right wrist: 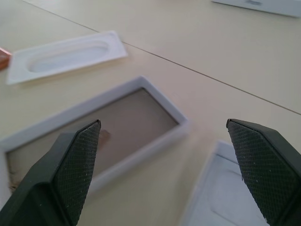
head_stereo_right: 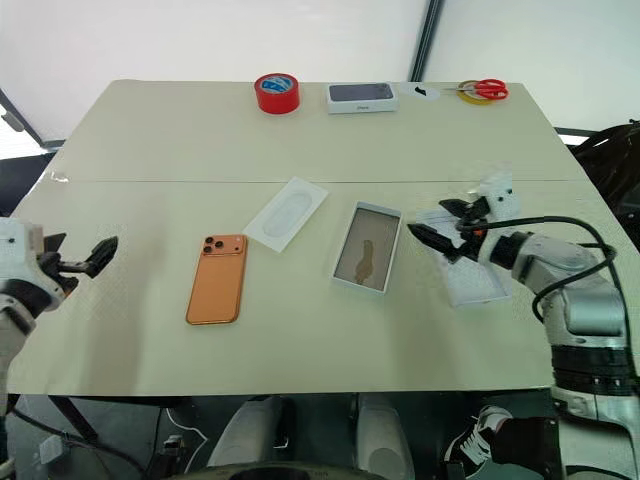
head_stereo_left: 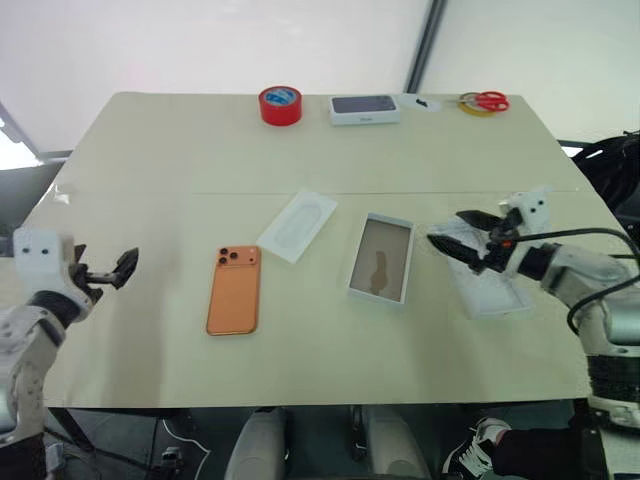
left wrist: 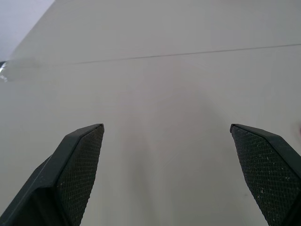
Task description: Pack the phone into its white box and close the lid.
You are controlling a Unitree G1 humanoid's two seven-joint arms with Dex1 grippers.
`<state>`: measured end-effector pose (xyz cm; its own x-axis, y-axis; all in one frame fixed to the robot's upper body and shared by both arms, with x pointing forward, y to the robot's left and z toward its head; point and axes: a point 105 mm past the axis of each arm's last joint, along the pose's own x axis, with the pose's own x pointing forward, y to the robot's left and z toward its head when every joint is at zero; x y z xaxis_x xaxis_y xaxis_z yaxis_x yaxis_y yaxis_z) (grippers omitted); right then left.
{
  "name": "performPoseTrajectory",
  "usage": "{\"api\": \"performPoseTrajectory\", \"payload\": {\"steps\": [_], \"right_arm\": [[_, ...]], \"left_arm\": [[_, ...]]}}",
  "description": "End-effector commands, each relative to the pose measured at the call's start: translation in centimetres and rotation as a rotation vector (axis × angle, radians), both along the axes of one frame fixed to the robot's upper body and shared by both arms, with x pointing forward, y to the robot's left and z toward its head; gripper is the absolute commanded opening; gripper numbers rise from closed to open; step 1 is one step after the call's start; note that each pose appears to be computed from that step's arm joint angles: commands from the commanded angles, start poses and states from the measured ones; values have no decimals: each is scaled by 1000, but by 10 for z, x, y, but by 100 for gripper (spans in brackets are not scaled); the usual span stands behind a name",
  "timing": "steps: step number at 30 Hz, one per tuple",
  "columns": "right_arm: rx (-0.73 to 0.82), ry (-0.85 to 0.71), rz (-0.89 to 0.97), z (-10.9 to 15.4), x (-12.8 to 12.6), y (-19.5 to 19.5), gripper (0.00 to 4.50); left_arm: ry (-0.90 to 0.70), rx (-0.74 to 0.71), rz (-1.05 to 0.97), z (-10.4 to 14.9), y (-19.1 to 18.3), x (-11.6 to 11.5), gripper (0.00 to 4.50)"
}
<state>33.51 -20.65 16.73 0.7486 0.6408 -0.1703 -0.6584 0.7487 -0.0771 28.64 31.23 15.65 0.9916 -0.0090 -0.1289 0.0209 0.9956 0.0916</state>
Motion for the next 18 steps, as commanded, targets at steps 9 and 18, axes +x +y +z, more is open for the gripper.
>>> {"api": "performPoseTrajectory", "payload": {"steps": [9,18], "right_arm": [[-37,-111,221,18,-12,78,447],[-30,-107,251,14,-30,91,447]], "left_arm": [[99,-126,-285,5,-115,68,450],[391,-265,-385,-9,-167,108,450]]}}
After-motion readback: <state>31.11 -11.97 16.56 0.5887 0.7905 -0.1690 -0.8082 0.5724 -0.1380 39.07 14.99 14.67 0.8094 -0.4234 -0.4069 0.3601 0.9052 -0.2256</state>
